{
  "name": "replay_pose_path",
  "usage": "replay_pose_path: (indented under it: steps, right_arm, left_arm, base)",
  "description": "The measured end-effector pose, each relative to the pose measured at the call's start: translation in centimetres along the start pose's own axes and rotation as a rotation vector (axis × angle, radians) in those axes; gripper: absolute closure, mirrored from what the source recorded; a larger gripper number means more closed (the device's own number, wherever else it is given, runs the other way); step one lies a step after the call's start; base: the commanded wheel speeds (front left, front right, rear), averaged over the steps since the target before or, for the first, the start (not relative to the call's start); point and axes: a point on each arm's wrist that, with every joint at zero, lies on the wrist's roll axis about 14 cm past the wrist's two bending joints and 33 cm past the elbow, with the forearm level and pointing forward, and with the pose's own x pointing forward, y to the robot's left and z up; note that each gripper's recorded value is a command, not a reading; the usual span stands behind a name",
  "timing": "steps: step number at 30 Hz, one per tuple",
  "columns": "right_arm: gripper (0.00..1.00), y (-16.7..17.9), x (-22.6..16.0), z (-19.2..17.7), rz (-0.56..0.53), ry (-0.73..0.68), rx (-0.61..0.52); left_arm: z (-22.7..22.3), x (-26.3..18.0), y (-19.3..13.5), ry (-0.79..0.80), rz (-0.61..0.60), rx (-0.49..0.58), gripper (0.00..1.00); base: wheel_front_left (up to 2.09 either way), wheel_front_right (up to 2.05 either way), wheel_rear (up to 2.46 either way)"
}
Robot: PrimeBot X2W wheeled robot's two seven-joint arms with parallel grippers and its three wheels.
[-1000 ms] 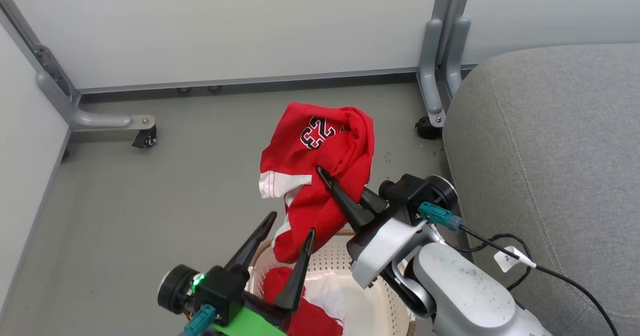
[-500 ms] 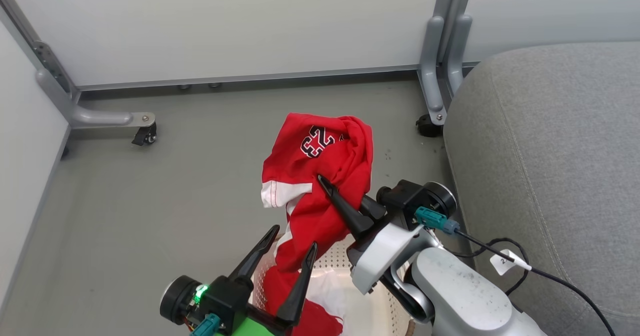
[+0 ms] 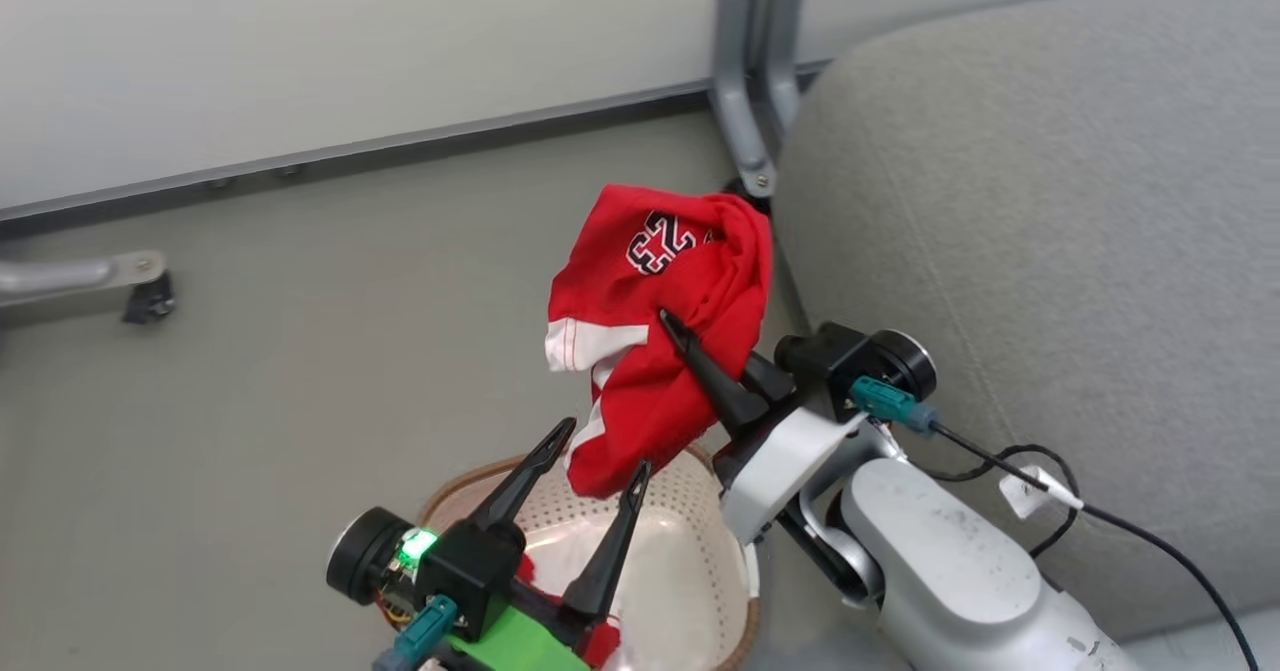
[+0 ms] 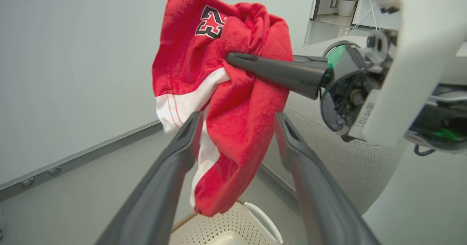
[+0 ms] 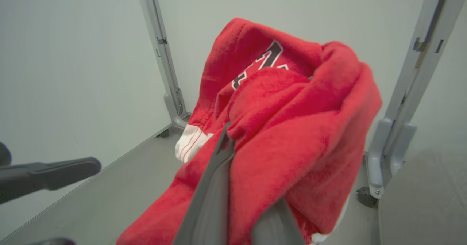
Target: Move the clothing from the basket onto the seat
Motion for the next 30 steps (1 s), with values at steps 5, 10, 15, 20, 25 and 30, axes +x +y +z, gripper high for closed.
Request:
replay_pose_path:
  steps: [5, 10, 15, 20, 25, 30]
  right_arm:
    - [1.00, -4.5, -2.3, 0.0, -0.143, 0.004, -0.005]
    - [1.00, -9.1, -5.4, 0.6, -0.305, -0.006, -0.013]
    - [1.00, -12.9, -9.1, 0.4, -0.466, 0.000, -0.006]
    - [1.00, -17.4, -12.7, 0.2, -0.641, 0.008, -0.003]
    - [1.00, -21.6, -14.0, 0.6, -0.757, 0.007, -0.027]
    - [1.00, -26.6, -14.0, 1.9, -0.844, 0.001, -0.090]
  left_arm:
    - [-0.7, 2.4, -2.1, 0.027, -0.120, 0.000, 0.00]
    - [-1.7, 4.6, -4.3, 0.058, -0.246, 0.001, 0.00]
    - [-2.7, 6.3, -7.0, 0.082, -0.375, -0.015, 0.00]
    - [-3.7, 7.8, -8.8, 0.100, -0.475, -0.044, 0.00]
    - [-4.2, 9.6, -8.6, 0.087, -0.517, -0.044, 0.00]
    - [-4.5, 11.8, -7.9, 0.047, -0.549, -0.052, 0.00]
  base:
    - [0.00, 0.00, 0.00]
    - [0.00, 0.00, 0.00]
    - [0.00, 0.00, 0.00]
    - [0.00, 0.00, 0.00]
    - [0.00, 0.00, 0.00]
    - [0.00, 0.00, 0.00]
